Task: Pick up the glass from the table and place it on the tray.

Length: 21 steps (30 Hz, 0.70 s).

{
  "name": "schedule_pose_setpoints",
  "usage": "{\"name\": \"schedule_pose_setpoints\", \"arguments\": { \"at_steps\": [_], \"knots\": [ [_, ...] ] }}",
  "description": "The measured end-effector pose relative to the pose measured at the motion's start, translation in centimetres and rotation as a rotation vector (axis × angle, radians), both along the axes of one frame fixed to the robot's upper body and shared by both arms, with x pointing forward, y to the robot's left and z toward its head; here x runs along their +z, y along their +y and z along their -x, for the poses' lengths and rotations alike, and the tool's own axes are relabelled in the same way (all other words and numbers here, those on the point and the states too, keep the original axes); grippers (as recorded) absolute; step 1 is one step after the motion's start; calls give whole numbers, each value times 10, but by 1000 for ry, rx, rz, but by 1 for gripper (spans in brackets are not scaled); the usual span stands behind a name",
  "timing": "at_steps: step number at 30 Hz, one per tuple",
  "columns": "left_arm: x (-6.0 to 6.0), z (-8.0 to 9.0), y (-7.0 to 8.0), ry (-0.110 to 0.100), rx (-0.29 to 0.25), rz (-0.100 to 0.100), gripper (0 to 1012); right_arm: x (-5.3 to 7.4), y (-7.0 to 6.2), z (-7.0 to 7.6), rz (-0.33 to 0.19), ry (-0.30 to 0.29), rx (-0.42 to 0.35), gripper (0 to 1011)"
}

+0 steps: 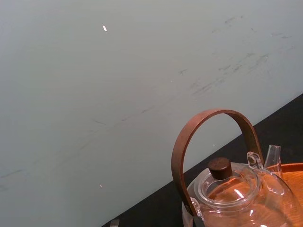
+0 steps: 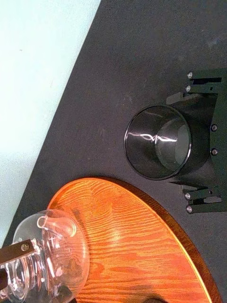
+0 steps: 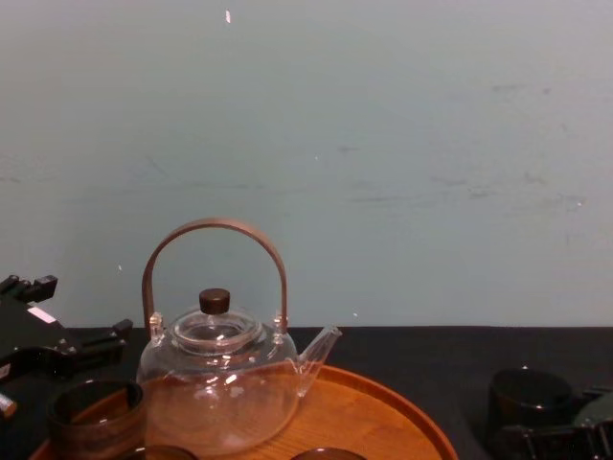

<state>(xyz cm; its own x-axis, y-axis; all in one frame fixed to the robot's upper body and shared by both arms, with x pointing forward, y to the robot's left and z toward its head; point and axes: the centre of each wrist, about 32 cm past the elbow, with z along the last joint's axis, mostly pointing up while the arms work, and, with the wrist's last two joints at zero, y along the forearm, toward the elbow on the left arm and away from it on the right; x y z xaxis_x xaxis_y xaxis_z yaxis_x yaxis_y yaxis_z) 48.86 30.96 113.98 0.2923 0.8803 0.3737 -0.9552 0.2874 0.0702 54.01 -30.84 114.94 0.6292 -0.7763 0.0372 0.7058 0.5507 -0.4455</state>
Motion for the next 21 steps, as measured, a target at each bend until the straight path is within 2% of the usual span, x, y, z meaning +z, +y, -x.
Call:
{"name": "schedule_pose_setpoints", "arguments": {
  "at_steps": [21],
  "knots": [
    [0, 0, 0, 0, 0, 0, 1001, 1, 10, -11, 18, -7, 12, 1002]
  ]
}}
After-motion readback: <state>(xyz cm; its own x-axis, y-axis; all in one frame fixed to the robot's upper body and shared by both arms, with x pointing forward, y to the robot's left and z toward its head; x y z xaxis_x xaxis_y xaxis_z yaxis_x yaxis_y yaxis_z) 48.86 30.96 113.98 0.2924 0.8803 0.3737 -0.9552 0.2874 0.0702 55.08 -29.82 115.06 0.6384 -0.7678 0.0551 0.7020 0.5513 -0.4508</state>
